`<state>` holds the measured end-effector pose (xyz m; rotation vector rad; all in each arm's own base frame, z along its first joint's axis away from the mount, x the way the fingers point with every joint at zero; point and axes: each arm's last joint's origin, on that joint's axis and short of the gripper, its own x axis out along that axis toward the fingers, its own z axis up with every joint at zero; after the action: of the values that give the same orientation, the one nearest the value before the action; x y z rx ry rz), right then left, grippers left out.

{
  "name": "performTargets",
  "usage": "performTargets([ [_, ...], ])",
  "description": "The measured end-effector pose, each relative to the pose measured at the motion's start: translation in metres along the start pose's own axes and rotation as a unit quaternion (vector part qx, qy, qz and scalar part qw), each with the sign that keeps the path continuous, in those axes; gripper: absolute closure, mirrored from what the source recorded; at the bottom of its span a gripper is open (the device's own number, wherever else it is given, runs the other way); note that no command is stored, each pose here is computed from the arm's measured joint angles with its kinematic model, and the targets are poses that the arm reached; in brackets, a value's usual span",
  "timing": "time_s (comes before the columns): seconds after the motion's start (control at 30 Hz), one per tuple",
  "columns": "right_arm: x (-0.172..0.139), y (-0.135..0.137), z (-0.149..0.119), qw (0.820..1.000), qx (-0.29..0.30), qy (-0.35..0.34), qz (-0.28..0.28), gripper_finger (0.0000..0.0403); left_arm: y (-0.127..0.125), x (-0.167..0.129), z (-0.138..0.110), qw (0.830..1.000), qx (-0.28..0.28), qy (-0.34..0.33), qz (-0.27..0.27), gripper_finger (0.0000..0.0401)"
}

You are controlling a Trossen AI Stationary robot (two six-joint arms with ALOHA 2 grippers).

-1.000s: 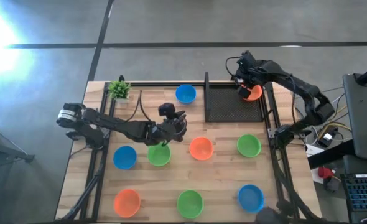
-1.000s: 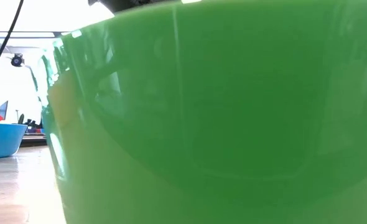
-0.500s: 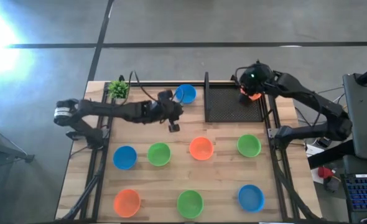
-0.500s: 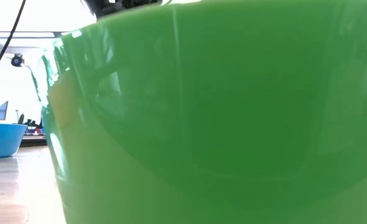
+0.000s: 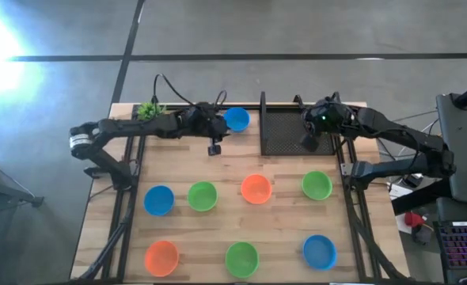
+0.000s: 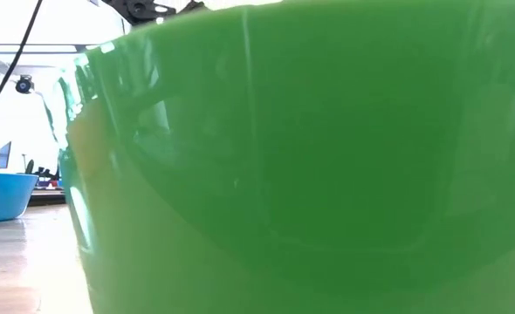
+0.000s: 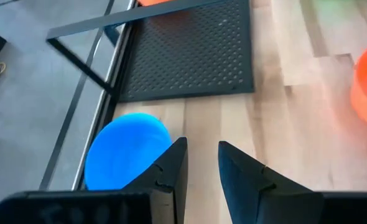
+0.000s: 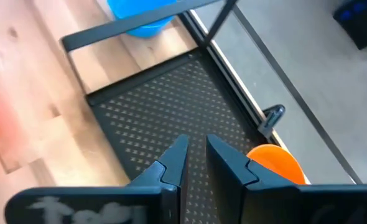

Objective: Pick & Place Mini bowls
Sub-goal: Put the top blue bowl on the shelf

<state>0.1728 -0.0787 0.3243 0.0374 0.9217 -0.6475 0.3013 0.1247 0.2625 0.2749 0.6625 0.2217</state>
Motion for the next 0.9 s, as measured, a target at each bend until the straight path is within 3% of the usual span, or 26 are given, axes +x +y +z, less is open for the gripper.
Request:
performTargets([
  [0.2, -0.003, 0.009, 0.001, 1.0, -0.021, -0.009, 0.016, 0.0351, 0.008, 0.003, -0.014, 1.0, 0.003, -0.002, -0.019, 0.0311],
  [0.5, -0.005, 0.015, 0.001, 0.999, -0.035, -0.016, 0.025, 0.0351, 0.015, 0.009, -0.032, 1.0, -0.014, -0.003, -0.002, 0.0311],
  [0.9, -0.005, 0.015, 0.004, 0.999, -0.033, -0.029, 0.026, 0.0351, 0.026, 0.044, -0.044, 1.0, -0.024, 0.018, 0.002, 0.0311],
])
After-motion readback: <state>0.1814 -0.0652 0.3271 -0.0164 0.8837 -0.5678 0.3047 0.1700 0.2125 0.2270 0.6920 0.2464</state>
